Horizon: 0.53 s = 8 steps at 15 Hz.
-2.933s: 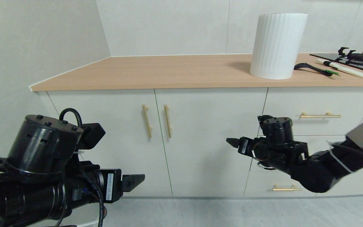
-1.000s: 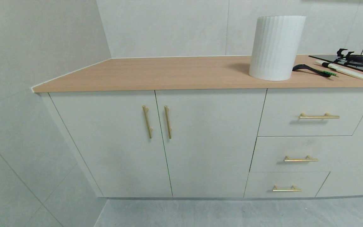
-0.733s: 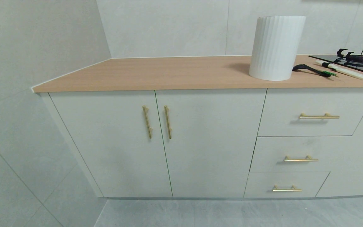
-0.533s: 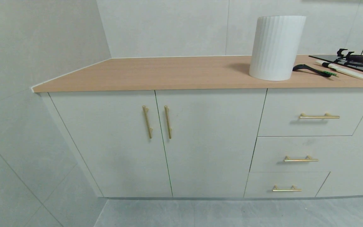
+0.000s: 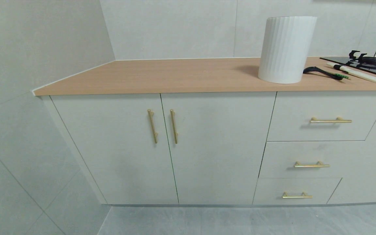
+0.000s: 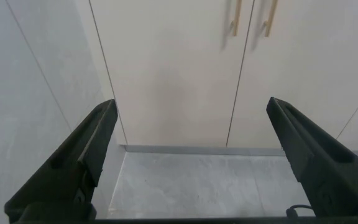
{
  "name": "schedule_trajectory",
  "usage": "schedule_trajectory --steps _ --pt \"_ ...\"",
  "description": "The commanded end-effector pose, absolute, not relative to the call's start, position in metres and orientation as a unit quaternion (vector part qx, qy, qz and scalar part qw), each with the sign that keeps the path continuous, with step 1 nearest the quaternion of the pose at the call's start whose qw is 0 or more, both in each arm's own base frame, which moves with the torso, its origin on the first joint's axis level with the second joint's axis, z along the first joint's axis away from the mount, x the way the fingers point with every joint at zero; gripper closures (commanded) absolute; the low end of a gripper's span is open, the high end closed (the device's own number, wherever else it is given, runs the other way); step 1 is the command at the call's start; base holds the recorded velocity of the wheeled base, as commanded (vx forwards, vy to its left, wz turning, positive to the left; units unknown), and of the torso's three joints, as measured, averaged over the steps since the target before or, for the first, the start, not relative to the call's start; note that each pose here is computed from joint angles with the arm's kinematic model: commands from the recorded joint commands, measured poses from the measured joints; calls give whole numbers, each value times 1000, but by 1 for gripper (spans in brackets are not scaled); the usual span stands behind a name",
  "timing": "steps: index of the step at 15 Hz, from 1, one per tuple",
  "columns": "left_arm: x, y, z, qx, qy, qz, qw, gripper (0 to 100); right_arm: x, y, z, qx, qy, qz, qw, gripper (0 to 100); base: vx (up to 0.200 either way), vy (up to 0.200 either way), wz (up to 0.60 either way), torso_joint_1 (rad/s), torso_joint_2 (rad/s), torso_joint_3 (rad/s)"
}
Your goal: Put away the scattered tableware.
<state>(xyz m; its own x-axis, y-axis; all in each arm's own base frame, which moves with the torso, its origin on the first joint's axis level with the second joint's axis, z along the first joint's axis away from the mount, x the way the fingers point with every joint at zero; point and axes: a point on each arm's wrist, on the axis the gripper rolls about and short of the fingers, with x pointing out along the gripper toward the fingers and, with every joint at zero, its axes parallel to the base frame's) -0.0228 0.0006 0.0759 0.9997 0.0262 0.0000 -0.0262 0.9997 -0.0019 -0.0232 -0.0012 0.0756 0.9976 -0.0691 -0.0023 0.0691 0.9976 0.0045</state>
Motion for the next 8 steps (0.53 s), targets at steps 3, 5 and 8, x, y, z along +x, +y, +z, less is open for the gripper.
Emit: schedule_trajectory --steps 3,5,8 --pt "-23 1 76 -3 0 13 1000 0 -23 -1 75 2 3 -35 999 0 0 0 0 0 0 0" --pt "-23 1 76 -2 0 13 1000 0 -23 -1 75 2 3 -35 999 0 0 0 0 0 0 0" --pt "-23 1 76 -2 1 13 1000 0 -23 -1 75 2 3 -34 999 0 0 0 0 0 0 0"
